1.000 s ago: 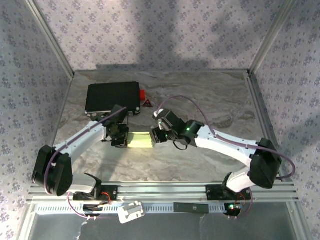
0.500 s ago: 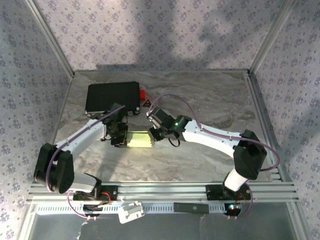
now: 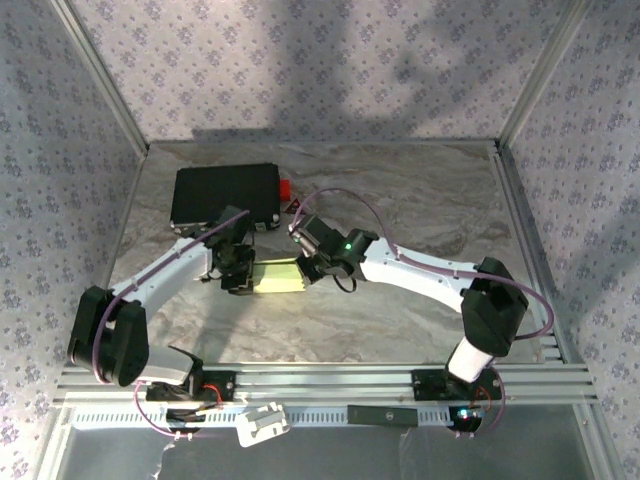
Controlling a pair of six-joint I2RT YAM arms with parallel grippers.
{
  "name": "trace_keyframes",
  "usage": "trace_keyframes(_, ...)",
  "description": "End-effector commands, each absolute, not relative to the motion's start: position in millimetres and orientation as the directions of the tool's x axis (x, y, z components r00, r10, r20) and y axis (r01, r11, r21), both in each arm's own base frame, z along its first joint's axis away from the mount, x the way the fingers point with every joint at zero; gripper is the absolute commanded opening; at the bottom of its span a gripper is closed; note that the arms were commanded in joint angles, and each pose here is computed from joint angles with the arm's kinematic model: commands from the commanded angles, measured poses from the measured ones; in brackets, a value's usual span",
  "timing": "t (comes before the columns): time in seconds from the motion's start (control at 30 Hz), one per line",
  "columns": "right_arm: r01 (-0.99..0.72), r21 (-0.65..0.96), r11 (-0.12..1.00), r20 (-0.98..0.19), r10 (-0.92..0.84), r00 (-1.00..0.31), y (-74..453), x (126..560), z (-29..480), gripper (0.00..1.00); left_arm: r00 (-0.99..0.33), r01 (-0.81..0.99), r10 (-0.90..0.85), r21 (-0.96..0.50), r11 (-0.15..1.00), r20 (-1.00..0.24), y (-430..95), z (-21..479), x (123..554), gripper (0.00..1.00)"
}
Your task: Fold the paper box
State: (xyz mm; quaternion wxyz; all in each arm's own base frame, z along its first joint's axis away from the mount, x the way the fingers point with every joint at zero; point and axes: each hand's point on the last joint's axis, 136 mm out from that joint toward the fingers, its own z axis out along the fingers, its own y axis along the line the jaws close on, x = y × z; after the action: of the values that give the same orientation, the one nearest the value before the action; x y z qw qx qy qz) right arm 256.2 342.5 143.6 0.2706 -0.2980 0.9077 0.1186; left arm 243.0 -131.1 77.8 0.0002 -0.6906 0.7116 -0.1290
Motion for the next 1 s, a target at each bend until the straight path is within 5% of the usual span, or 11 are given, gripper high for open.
trace_keyframes(0.0,-0.591,0.056,0.805,-0.579,-0.456,-0.676,348.3,255.9,157.5,0.17,0.086,-0.996,-0.994,0.007,-0.086,0.071,-106.9,70.7,203.7,0.54)
trace_keyframes(0.33,-0.576,0.027,0.817,-0.562,-0.465,-0.685,350.3,254.4,158.5,0.08,0.085,-0.996,-0.993,0.009,-0.085,0.076,-108.3,68.7,205.1,0.50)
trace_keyframes(0.67,-0.556,-0.016,0.831,-0.546,-0.473,-0.692,345.2,253.0,151.9,0.15,0.076,-0.997,-0.994,0.001,-0.077,0.083,-109.9,70.7,207.7,0.50)
trace_keyframes(0.97,-0.543,-0.014,0.840,-0.532,-0.466,-0.707,347.4,251.1,151.5,0.11,0.075,-0.997,-0.993,0.001,-0.075,0.091,-111.5,71.7,208.0,0.49)
